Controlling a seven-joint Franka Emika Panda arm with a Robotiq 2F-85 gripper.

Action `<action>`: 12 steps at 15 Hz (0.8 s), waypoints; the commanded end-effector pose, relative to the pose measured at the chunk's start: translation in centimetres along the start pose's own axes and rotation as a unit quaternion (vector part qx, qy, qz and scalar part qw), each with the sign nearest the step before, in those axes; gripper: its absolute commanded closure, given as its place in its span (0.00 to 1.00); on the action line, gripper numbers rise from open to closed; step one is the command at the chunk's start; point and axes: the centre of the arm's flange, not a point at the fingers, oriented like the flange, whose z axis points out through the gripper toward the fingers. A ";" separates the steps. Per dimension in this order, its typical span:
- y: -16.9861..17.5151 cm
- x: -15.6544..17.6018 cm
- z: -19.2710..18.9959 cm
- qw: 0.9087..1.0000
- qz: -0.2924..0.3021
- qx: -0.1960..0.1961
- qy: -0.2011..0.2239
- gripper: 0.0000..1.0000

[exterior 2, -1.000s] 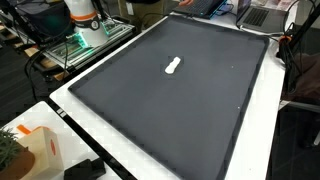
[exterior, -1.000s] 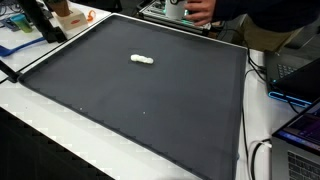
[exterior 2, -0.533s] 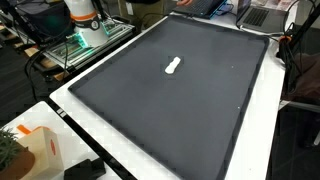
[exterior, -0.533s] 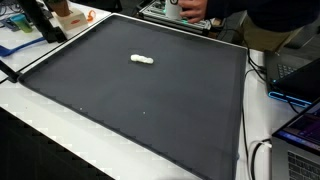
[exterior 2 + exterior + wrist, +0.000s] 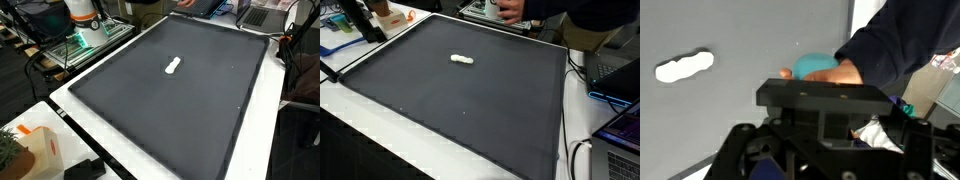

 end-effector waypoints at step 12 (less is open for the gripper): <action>-0.1 -0.3 0.0 1.000 -0.004 -0.018 -0.004 0.66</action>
